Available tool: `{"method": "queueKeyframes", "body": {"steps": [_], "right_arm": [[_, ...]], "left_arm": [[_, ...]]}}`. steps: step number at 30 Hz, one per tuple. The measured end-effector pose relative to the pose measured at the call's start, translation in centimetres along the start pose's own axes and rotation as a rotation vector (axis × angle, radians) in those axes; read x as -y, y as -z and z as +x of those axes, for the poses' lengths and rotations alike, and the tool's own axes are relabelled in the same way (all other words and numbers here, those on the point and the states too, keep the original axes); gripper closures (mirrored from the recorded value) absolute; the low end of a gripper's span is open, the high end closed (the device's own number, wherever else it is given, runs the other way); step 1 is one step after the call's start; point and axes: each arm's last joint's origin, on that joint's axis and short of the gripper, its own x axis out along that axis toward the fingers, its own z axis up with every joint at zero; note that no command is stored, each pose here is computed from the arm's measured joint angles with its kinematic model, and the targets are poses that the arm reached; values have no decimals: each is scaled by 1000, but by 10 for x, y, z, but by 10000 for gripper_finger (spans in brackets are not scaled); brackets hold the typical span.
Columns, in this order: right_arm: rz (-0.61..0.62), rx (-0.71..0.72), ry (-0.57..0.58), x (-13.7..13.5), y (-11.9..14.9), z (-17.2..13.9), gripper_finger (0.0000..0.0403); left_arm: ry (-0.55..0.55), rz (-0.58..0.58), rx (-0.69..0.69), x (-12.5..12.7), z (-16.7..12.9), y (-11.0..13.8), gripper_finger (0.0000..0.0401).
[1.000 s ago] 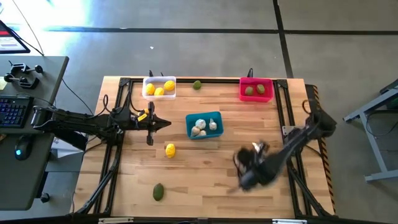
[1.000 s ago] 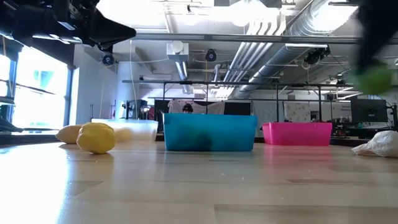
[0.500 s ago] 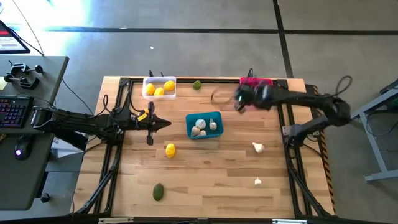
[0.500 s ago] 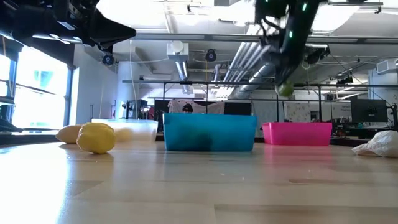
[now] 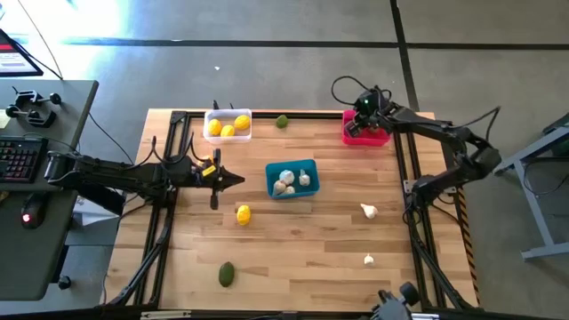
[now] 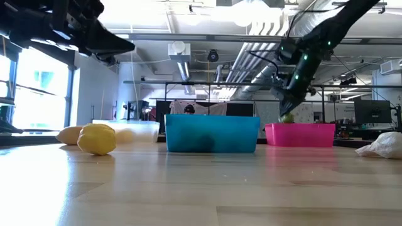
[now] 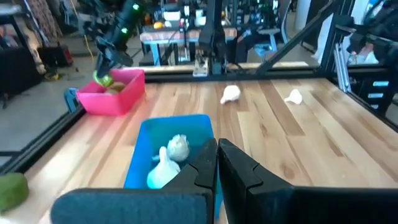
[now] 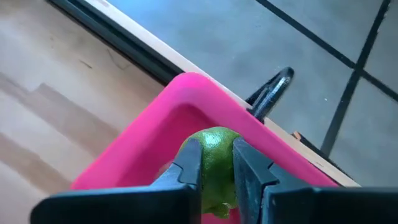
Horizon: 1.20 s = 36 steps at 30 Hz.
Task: Sort produce into baskets
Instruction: Put the green lime into the pink bin, then put the lemon into the transparent bin
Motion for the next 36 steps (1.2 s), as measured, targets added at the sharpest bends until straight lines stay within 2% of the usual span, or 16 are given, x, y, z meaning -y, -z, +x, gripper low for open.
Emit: {"method": "queueKeyframes", "body": {"steps": [3,7,14,18,21,25,32,36], "right_arm": [[22,-3,-17,4,0,14,357],[60,30,3,6,-3,24,324],[57,37,-1,6,-15,18,216],[12,34,-27,-1,-25,10,159],[-38,61,-55,-11,-34,-3,131],[-85,142,-98,-26,-41,-32,113],[-147,268,-191,-51,-41,-81,110],[-175,312,-224,-61,-39,-98,109]], "left_arm": [[19,8,-28,3,0,1,401],[46,8,-81,8,0,-7,401],[27,44,-179,21,-3,-25,394],[18,61,-295,31,0,-31,368],[43,90,-382,41,10,-33,342],[100,179,-520,58,25,-29,306],[177,431,-773,85,53,-19,241],[200,522,-871,94,71,-17,201]]}}
